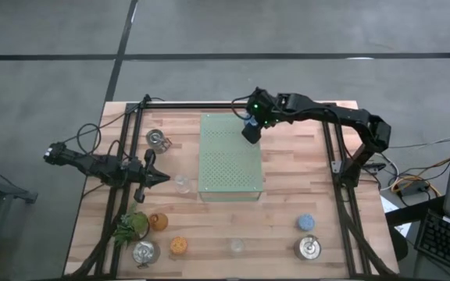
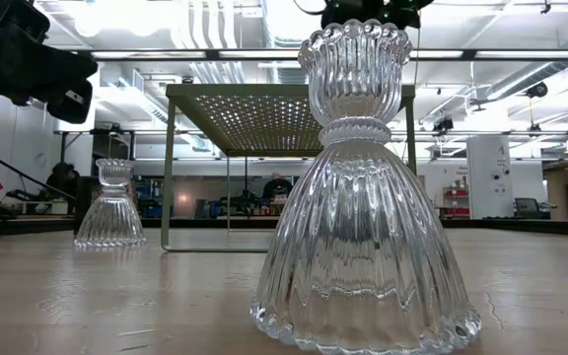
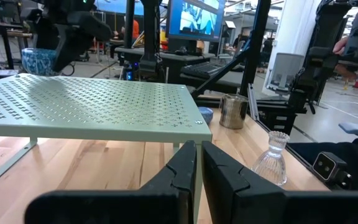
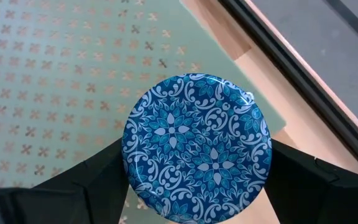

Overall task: Pick & Place candle stick holders
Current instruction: Put the blue patterned scented candle on the shelf, then put the light blue patterned scented candle on the shelf aligned with the other blue patterned scented candle

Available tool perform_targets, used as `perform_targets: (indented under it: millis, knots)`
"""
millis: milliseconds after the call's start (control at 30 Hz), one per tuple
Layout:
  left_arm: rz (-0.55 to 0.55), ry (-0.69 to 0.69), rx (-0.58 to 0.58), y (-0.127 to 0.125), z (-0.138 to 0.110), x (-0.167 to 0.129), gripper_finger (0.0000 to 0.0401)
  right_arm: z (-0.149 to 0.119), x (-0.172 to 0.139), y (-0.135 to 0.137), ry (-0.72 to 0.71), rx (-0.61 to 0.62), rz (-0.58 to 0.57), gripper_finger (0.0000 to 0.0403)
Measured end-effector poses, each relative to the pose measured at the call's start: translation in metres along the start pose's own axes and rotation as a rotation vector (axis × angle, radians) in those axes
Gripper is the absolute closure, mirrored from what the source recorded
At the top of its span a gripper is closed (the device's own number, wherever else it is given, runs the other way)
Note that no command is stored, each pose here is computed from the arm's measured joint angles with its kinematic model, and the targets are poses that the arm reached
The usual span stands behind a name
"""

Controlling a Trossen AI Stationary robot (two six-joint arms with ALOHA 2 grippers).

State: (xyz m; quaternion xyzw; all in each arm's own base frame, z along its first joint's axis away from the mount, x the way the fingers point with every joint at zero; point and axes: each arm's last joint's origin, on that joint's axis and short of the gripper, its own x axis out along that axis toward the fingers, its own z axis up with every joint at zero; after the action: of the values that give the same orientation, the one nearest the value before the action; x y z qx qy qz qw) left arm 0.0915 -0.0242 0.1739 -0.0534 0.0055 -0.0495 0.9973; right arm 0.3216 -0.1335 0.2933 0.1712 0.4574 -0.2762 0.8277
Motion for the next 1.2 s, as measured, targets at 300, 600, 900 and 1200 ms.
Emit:
perform_targets:
  millis: [300,600,900,1200]
  knots:
    - [0.0,0.0,0.0,0.0,0.0,0.0,0.0373,0.0005,0.0005,0.0008,-0.002,-0.013,0.025,0.0094]
    - [0.0,0.0,0.0,0.0,0.0,0.0,0.0373,0.0009,0.0006,0.0009,-0.007,-0.018,0.027,0.0078]
    - [0.0,0.0,0.0,0.0,0.0,0.0,0.0373,0.0024,0.0015,0.0019,-0.026,-0.018,0.048,0.0045]
    - [0.0,0.0,0.0,0.0,0.0,0.0,0.0373,0.0011,-0.002,0.0018,-0.022,-0.053,0.047,0.0035]
